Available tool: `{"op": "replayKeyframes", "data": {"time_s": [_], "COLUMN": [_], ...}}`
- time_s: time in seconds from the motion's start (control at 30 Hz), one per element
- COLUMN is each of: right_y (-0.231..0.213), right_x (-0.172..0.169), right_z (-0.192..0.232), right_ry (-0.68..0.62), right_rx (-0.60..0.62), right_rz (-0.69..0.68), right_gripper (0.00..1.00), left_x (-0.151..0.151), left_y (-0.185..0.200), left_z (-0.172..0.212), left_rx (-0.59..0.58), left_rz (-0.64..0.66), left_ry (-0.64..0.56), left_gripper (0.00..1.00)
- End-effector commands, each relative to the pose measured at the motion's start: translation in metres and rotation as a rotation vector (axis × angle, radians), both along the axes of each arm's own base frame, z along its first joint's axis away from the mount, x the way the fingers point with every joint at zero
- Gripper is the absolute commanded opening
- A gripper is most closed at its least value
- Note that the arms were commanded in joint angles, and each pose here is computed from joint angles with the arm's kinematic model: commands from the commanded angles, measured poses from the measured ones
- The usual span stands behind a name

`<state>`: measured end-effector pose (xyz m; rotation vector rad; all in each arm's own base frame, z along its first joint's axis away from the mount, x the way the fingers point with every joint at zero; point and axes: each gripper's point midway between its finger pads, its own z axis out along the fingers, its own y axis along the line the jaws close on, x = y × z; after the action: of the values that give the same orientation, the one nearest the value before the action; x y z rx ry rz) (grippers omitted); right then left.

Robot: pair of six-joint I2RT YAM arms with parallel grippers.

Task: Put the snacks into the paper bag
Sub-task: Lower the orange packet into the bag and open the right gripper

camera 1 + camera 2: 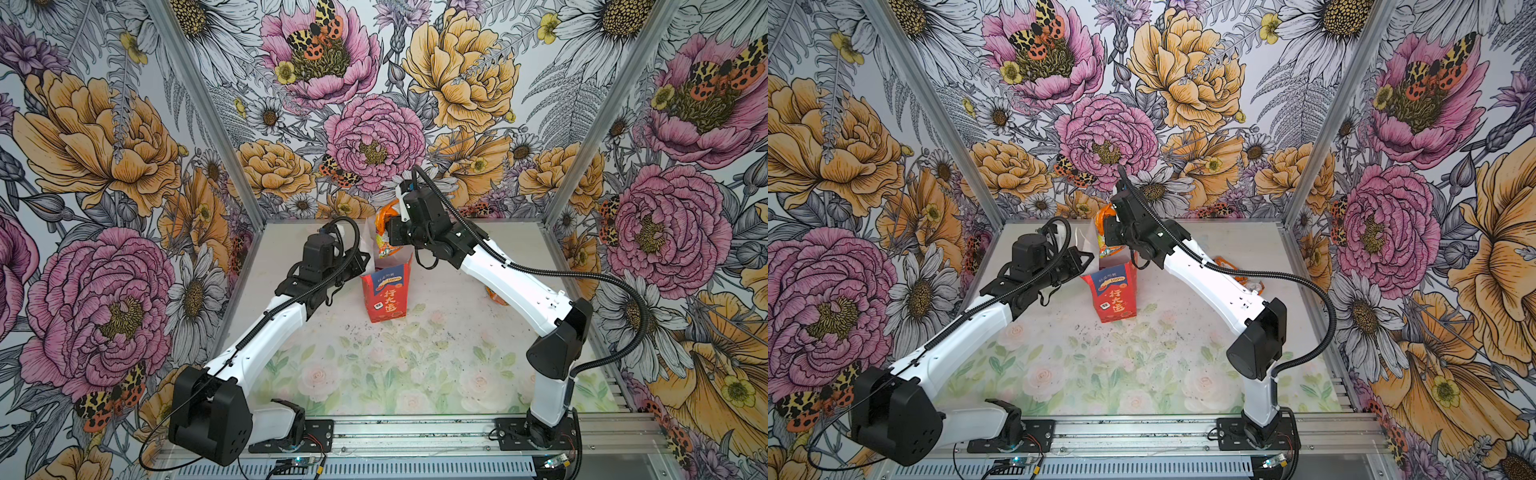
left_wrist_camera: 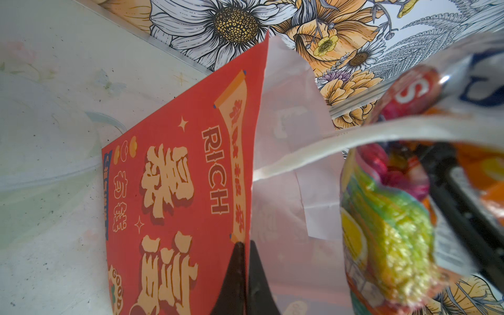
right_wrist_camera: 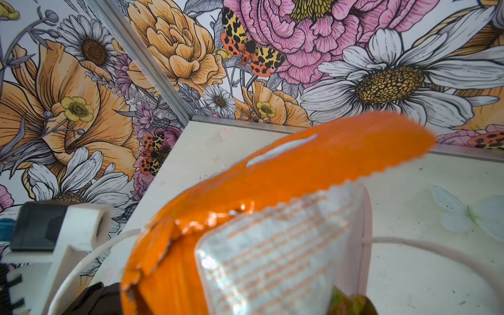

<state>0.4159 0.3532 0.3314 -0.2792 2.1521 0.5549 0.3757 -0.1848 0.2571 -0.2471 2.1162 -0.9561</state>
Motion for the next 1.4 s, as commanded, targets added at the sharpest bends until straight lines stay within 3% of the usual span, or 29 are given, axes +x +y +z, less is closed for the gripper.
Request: {"op": "replayKeyframes", "data": {"time_s": [0.0, 0.57, 0.83, 1.1, 1.37], "right_y": [0.005, 0.013, 0.006, 0.002, 0.001], "right_x": [0.0, -0.013, -0.022, -0.028, -0.031], "right_z": [0.012, -0.007, 0.001, 0.001, 0.009], "right_ry": [-0.034, 0.031, 0.039, 0.058, 0.047], "right_rx": [0.0, -0.065, -0.06, -0.059, -0.049], "right_rz": [-0.001, 0.027, 0.019, 0.022, 0.032], "right_gripper": [0.0, 0.0, 0.08, 0.19, 0.41], "left_x": [0.003, 0.003, 0.005, 0.005, 0.004], "left_y": [-0.003, -0.004, -0.002, -0.002, -0.001], "left_z": [0.035, 0.037, 0.037, 0.038, 0.039], "left_rx": [-0.035, -0.038, -0.035, -0.036, -0.034], "left_rz": [0.001, 0.0, 0.006, 0.004, 0.006], "left_ry": [-0.085, -0.086, -0.087, -0.088, -0.09], "left_gripper": [0.0, 0.0, 0.0, 0.0, 0.0]}}
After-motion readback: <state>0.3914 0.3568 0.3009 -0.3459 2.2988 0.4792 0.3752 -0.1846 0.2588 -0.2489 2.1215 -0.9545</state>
